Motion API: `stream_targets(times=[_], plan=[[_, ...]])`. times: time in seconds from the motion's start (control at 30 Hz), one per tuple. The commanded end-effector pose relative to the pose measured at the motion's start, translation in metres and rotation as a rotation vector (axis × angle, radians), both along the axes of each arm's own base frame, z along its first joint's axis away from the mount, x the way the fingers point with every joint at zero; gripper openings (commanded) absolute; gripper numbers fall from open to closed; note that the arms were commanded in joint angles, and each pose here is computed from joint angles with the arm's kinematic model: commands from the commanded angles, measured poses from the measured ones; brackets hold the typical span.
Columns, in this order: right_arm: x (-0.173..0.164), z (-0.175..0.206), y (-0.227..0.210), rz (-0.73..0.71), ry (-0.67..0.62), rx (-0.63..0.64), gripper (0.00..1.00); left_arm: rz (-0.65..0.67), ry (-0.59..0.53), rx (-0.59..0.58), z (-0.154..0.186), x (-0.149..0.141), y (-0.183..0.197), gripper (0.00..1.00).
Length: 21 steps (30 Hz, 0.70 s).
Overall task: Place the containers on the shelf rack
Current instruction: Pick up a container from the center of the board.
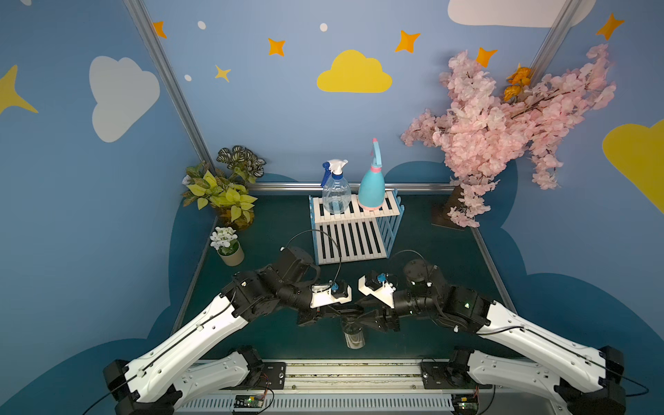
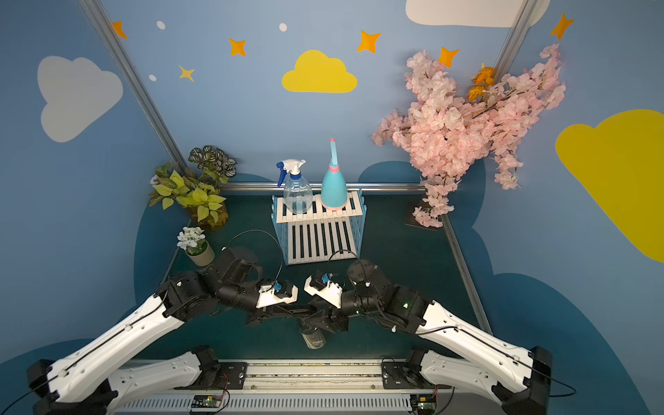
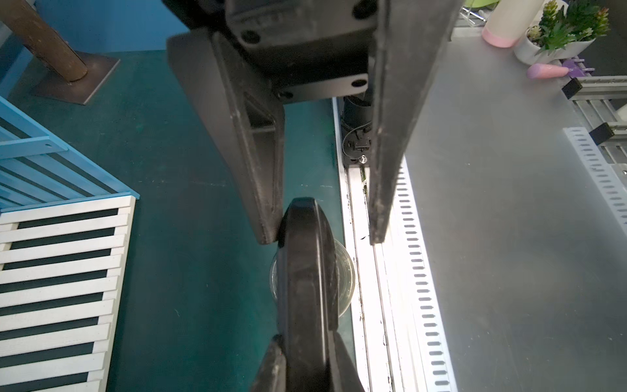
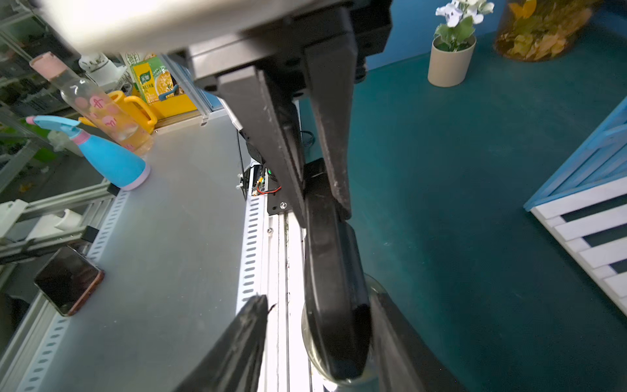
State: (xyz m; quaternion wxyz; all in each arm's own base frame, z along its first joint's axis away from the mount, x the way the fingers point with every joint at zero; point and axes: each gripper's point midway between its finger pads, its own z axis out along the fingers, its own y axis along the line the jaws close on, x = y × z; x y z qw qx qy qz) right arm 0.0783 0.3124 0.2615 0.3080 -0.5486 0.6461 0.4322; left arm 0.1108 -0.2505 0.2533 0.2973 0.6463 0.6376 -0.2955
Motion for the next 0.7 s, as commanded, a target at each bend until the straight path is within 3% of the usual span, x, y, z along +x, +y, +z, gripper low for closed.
stream_targets(times=[0.0,0.27,0.43,0.67], plan=[[-0.001,0.011,0.009,0.024,-0.024,0.040,0.45,-0.017,-0.025,-0.010,0.009,-0.001,-0.001,0.06],[-0.006,0.004,0.013,0.064,-0.023,0.014,0.27,-0.025,-0.021,-0.002,0.009,-0.002,-0.002,0.06],[-0.007,0.006,0.015,0.068,-0.007,0.023,0.28,-0.033,-0.005,0.009,0.004,-0.003,-0.005,0.07],[-0.004,0.001,0.014,0.047,-0.021,0.021,0.11,-0.021,-0.009,0.020,0.000,-0.001,-0.003,0.10]])
